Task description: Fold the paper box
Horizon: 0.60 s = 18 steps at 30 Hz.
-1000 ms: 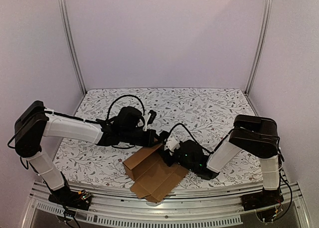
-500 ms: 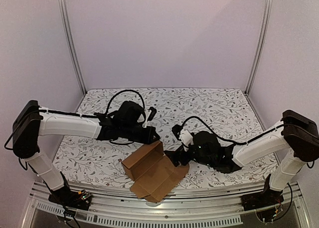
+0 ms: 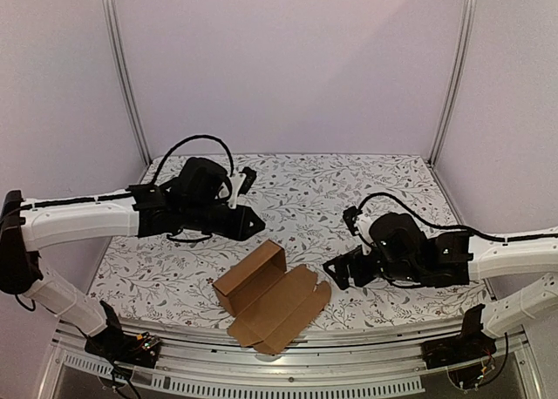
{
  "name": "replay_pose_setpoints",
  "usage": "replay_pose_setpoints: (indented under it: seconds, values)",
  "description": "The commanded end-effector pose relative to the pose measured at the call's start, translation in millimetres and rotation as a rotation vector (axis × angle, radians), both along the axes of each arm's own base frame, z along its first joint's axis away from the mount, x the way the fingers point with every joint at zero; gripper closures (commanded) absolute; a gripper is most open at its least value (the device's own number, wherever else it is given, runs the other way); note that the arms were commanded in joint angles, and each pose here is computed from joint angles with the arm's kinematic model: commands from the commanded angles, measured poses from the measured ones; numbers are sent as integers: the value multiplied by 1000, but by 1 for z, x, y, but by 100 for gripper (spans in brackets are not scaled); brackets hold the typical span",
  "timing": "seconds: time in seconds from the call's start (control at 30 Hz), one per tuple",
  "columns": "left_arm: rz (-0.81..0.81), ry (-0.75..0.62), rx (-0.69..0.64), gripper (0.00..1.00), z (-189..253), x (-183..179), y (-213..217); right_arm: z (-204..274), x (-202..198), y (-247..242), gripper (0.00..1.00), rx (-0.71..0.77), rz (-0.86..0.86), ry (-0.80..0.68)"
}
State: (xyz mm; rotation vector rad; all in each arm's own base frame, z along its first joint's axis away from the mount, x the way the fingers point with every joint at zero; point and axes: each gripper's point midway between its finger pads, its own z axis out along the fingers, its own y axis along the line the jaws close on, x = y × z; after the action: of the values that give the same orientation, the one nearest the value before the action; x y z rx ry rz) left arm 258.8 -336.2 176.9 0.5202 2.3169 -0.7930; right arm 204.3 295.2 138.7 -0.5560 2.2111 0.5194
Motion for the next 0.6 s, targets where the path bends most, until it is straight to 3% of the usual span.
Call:
replay_pose_setpoints:
  seconds: [0.0, 0.3, 0.57]
  values:
    - [52, 1, 93, 80, -14, -7, 33, -25, -35, -20, 1, 50, -43, 250]
    - [47, 10, 95, 56, -19, -21, 48, -42, -76, 0, 10, 194, -119, 498]
    - [17, 15, 46, 43, -15, -30, 47, -69, -83, 10, 23, 282, -231, 620]
